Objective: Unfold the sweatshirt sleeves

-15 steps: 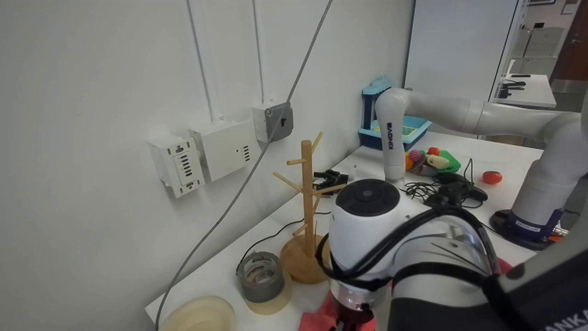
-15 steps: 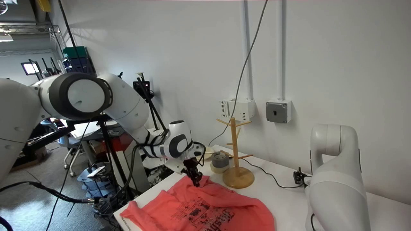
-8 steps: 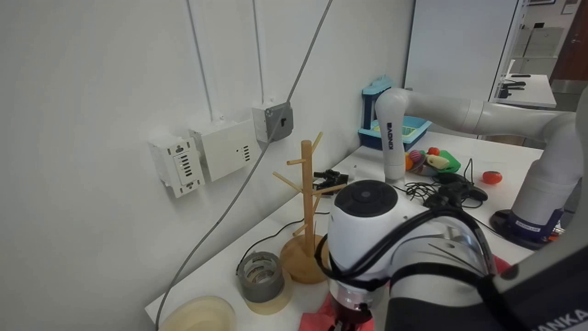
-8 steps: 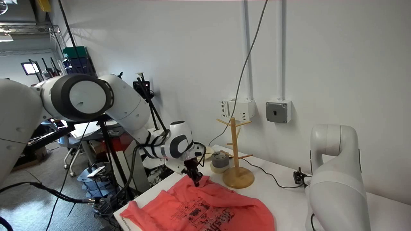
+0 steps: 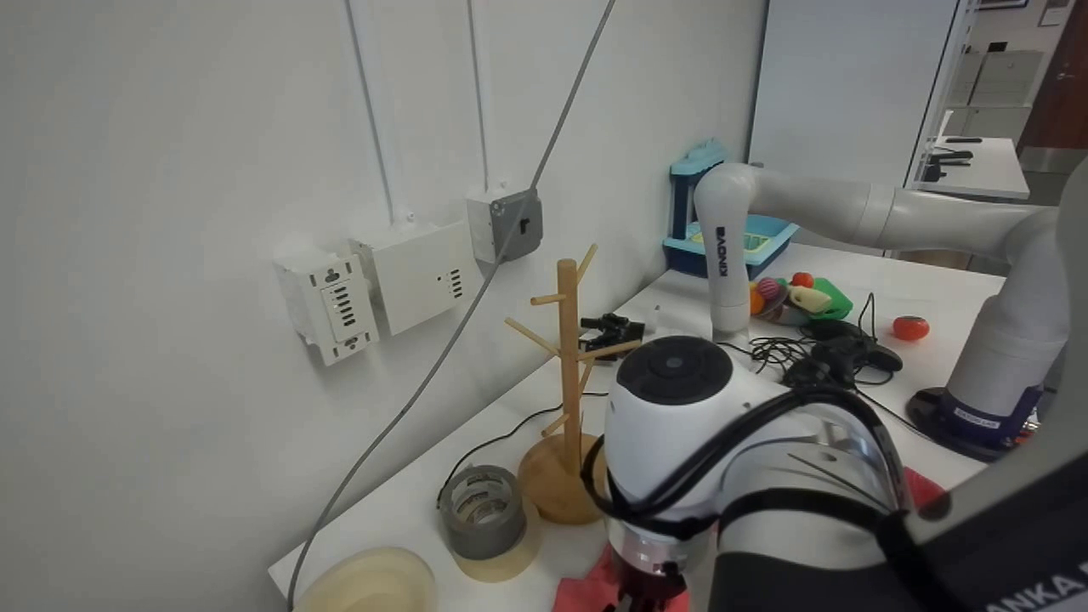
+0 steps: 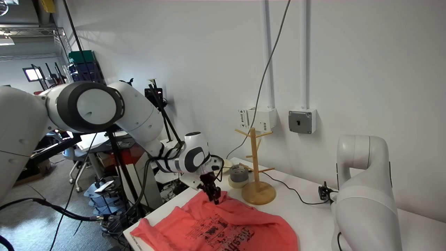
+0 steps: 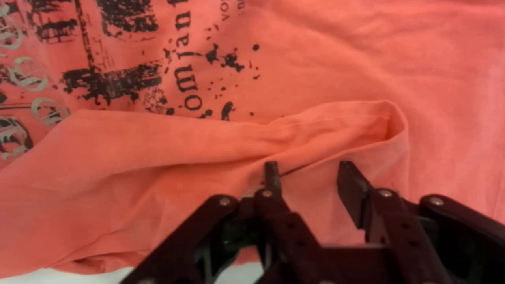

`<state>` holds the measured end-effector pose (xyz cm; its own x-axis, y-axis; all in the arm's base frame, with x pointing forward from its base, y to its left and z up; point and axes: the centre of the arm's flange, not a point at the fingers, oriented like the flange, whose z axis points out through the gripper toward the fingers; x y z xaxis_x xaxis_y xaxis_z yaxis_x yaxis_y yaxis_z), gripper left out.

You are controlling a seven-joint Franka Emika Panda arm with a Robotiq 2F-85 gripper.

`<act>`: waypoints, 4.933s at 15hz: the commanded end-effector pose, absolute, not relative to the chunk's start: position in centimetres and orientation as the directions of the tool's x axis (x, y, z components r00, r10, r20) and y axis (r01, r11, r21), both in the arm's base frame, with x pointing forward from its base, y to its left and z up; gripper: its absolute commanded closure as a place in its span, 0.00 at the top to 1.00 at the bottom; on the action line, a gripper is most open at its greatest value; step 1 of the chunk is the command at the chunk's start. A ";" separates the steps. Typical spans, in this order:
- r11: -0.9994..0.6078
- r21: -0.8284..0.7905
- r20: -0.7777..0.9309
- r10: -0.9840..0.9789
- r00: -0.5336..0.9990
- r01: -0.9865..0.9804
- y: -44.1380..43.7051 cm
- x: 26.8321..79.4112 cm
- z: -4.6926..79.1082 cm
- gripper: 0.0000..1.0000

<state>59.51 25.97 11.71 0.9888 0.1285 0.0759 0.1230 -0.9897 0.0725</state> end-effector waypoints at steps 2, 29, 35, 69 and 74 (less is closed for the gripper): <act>-0.991 0.072 0.076 0.114 0.991 0.109 26.2 61.1 11.3 0.83; -0.982 0.032 0.003 0.186 0.983 0.186 28.8 64.3 10.9 0.86; -0.972 0.030 -0.047 0.233 0.971 0.234 26.7 66.0 10.1 0.86; -0.924 -0.197 -0.208 0.367 0.907 0.329 33.5 62.9 10.1 0.76; -0.897 -0.209 -0.188 0.427 0.884 0.389 35.3 61.5 10.3 0.72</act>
